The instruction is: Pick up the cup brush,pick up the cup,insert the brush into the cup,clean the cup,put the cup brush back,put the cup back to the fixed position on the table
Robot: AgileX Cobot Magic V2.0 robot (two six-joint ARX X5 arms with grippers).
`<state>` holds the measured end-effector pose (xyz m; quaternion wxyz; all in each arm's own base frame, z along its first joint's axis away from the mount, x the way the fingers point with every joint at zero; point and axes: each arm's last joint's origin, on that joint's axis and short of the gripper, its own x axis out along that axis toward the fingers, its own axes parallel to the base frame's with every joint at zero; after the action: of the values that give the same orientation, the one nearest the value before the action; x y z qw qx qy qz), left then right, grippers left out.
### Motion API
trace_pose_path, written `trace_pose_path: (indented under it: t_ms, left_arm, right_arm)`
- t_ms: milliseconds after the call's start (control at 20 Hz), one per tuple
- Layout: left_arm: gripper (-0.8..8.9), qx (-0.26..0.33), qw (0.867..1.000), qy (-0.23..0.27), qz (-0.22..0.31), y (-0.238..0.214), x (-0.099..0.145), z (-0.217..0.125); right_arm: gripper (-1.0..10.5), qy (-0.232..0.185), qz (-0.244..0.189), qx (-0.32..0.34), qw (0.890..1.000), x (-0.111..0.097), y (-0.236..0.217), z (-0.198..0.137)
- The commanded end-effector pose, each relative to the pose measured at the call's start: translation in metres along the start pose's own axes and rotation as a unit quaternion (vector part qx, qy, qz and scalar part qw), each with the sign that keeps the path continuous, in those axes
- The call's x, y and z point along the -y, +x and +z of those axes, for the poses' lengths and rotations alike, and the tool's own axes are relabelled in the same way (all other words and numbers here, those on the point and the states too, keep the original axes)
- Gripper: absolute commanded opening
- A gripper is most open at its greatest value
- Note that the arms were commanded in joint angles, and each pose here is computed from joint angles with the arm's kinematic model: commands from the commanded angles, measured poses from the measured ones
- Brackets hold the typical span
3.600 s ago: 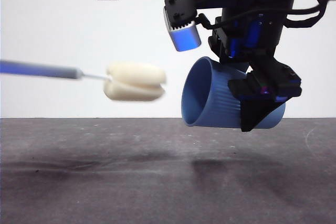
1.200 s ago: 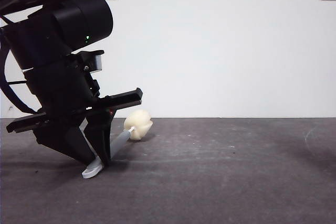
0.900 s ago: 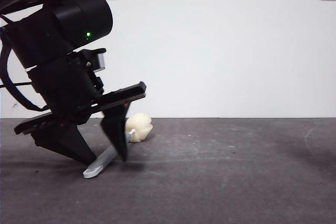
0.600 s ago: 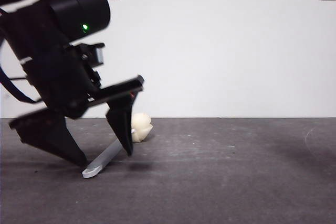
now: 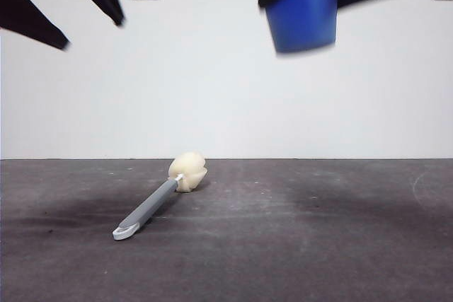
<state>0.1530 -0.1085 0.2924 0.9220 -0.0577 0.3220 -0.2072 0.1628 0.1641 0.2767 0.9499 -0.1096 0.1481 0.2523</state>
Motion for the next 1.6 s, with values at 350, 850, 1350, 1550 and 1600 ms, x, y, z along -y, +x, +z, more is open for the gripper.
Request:
trace_pose_path:
  t_ms: [350,850,1350,1550,1600]
  left_arm:
    - [3.81,0.001,1.000,0.016,0.001,-0.041,-0.008,-0.013]
    - [3.81,-0.016,1.000,0.019,0.007,-0.041,-0.009,-0.016]
    - [3.81,-0.012,1.000,0.019,0.018,-0.041,-0.010,-0.016]
    - [3.81,-0.011,1.000,0.019,0.019,-0.041,-0.010,-0.016]
    - [3.81,-0.011,1.000,0.019,0.019,-0.041,-0.010,-0.016]
  right_arm:
    - [-0.1,0.043,-0.027,-0.014,0.999,0.008,0.064,-0.084]
    - [-0.1,0.070,-0.007,0.006,0.998,0.025,0.113,-0.125]
    - [-0.1,0.080,0.009,-0.014,0.997,0.034,0.126,-0.148]
    - [2.2,0.080,0.010,-0.040,0.996,0.034,0.126,-0.153]
    - [3.2,0.080,0.010,-0.046,0.996,0.034,0.125,-0.154]
